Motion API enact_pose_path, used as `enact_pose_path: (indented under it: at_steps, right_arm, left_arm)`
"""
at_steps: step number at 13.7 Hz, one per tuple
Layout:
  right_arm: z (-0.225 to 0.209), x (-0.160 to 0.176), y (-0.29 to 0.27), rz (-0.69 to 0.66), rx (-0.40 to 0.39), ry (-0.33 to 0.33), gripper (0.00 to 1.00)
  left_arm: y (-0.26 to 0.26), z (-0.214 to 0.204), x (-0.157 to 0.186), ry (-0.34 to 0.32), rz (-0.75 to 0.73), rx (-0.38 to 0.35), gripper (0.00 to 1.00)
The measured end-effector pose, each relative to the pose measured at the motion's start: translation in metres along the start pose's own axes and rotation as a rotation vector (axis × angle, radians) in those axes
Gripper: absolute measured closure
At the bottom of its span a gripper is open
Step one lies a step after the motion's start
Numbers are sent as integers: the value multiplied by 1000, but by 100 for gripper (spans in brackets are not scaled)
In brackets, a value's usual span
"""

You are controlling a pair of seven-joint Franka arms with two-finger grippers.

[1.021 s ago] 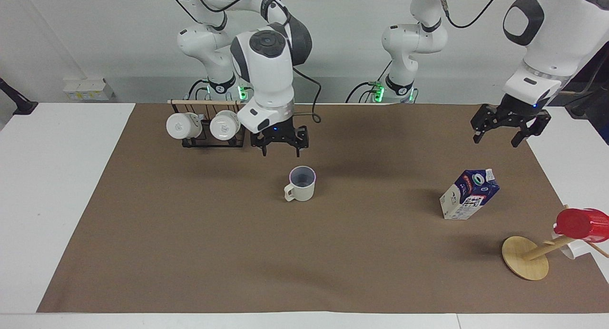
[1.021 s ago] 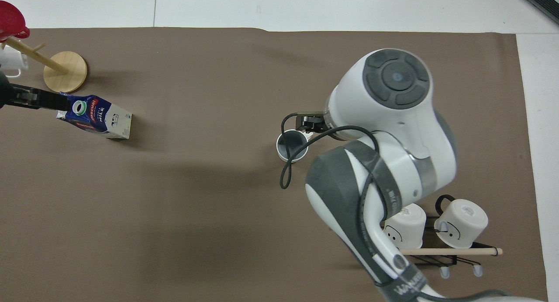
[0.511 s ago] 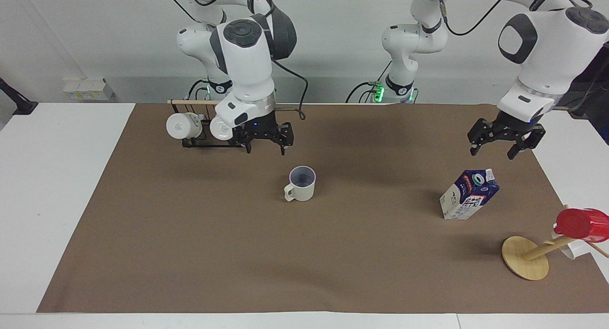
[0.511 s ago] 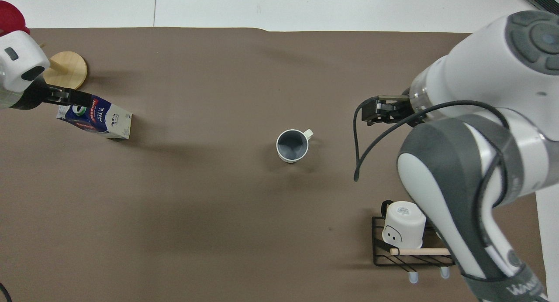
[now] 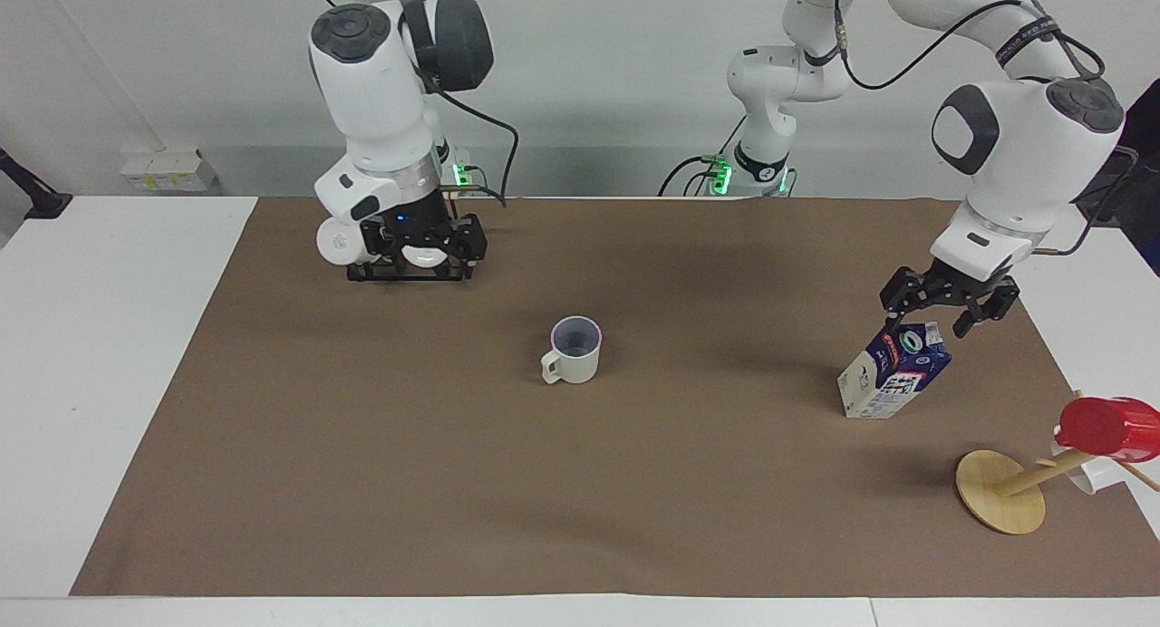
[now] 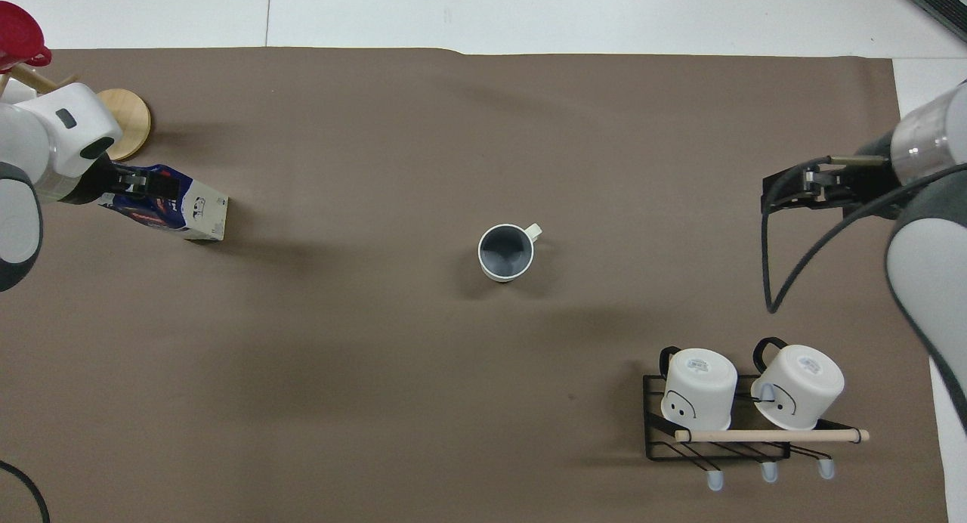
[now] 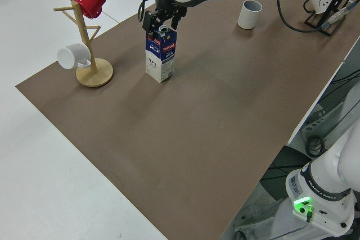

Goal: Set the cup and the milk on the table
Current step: 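Grasp the milk carton with the left gripper while the right gripper withdraws, then carry the milk carton with the left gripper beside the white mug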

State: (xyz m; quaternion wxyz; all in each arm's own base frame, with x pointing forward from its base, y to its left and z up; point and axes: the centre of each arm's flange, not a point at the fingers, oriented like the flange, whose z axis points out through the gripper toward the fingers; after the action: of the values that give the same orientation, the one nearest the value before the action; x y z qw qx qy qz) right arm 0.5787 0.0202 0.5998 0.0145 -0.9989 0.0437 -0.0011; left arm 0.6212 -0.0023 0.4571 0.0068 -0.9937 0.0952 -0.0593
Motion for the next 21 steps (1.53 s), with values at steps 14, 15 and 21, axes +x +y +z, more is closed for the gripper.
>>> enact_pose_path:
  at_steps: [14, 15, 21]
  right_arm:
    - [-45, -30, 81, -16, -32, 5, 0]
    - [-52, -33, 80, -19, -32, 17, 0]
    - [-89, -59, 80, -21, -35, 25, 0]
  left_arm:
    - [17, -22, 5, 34, 12, 2, 60]
    - [30, -26, 8, 35, 6, 0, 60]
    - [188, -37, 9, 23, -79, -8, 60]
